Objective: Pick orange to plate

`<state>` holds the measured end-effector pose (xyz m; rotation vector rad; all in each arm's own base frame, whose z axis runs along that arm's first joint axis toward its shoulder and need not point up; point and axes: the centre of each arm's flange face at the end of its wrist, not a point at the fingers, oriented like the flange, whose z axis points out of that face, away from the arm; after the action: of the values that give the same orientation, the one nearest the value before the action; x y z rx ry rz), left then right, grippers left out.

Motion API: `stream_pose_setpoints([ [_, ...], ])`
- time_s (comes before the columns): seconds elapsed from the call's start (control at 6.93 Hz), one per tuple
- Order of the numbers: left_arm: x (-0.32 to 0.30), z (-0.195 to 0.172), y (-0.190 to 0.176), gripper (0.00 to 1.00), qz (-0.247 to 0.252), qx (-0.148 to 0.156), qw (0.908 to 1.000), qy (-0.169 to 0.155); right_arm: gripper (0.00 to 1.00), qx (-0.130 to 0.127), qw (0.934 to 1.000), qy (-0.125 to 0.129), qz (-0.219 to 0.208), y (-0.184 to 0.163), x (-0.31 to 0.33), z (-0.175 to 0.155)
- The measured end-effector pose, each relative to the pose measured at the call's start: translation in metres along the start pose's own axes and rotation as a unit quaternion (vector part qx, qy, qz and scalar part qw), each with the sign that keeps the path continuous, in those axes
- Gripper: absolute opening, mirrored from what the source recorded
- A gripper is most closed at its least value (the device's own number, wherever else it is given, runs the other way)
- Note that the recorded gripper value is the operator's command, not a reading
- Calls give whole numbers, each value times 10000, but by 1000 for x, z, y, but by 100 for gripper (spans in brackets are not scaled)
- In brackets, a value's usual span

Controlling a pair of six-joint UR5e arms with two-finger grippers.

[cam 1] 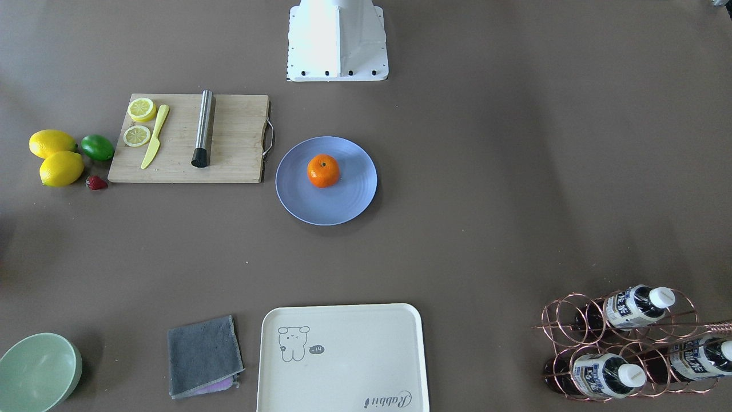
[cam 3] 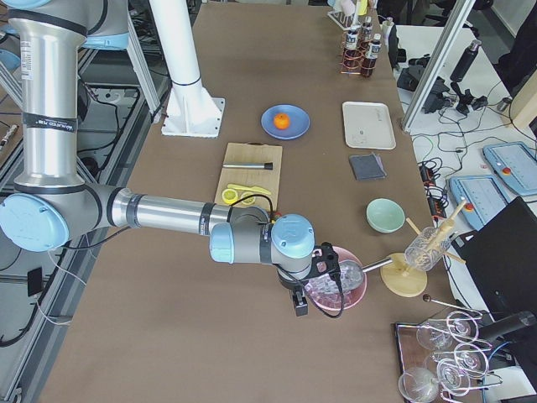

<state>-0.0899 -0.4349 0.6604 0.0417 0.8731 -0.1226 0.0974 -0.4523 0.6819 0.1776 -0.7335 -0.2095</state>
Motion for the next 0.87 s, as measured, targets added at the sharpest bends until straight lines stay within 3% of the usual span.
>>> stream_pose_setpoints([
  [0.87,19,-13,-25,97,354,283,9989,-130,100,-31,10000,-80,16,10,0,6],
])
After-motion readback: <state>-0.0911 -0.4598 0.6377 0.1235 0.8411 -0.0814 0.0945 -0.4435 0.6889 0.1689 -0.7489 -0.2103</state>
